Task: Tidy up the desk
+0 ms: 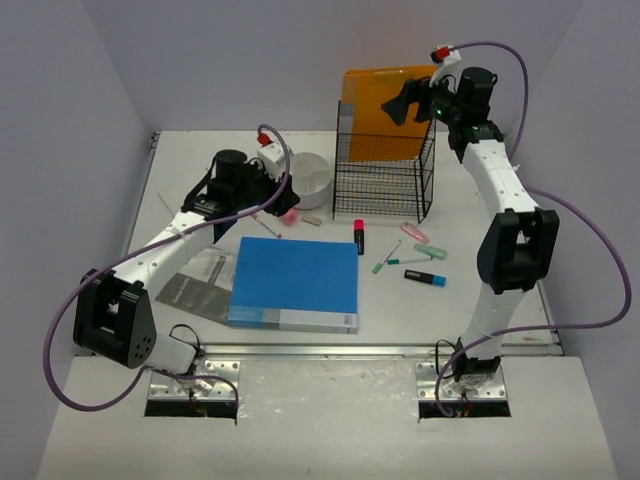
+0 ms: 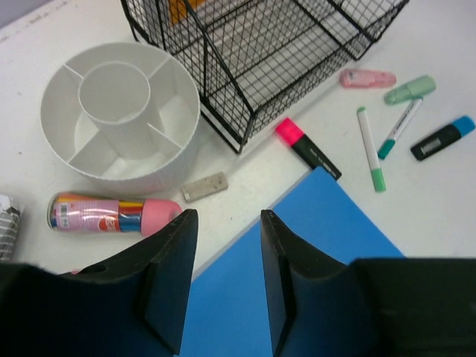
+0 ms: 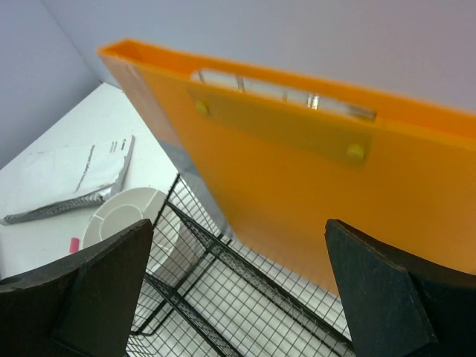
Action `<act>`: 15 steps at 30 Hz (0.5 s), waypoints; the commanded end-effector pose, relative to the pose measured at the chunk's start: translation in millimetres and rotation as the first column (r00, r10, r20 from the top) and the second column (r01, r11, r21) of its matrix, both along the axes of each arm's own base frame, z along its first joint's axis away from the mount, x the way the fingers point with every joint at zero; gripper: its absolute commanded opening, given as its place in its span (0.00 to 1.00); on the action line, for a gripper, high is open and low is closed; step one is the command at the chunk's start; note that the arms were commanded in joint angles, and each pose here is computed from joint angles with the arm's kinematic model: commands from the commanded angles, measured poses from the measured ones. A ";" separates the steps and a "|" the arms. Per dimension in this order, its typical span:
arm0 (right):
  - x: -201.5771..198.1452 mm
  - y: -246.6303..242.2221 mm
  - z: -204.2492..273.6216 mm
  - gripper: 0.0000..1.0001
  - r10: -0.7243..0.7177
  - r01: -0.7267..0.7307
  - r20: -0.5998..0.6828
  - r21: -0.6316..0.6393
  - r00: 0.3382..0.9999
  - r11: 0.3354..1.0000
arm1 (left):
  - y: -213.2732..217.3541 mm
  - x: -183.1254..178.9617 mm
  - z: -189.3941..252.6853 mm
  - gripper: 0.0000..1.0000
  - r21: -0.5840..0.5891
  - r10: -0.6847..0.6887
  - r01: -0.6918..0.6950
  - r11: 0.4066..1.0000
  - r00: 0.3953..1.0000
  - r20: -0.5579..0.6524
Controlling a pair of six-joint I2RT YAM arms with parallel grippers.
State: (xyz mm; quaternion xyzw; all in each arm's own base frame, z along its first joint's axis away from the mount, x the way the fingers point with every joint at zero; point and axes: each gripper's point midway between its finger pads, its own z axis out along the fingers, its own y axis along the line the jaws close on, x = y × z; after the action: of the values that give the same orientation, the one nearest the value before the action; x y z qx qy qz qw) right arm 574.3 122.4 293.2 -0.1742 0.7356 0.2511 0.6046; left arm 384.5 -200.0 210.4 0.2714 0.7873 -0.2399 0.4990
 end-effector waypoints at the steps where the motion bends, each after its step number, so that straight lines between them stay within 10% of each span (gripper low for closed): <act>1: -3.0 0.0 79.9 0.99 0.002 0.002 0.211 -0.020 0.978 1.000 | 5.6 -17.8 -2.2 0.50 0.052 -0.085 0.083 0.995 0.996 0.040; 15: 65.1 12.7 34.9 0.99 -0.018 0.026 0.164 -0.049 0.986 0.998 | 19.1 -37.7 -16.0 0.54 0.143 -0.119 0.109 0.984 0.991 0.065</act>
State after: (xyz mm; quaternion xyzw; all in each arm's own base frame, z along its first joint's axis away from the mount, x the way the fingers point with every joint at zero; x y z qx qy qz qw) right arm 617.8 128.5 367.3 -0.2058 0.6695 0.2241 0.6776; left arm 350.2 -185.1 182.5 0.3326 0.7886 -0.2147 0.4706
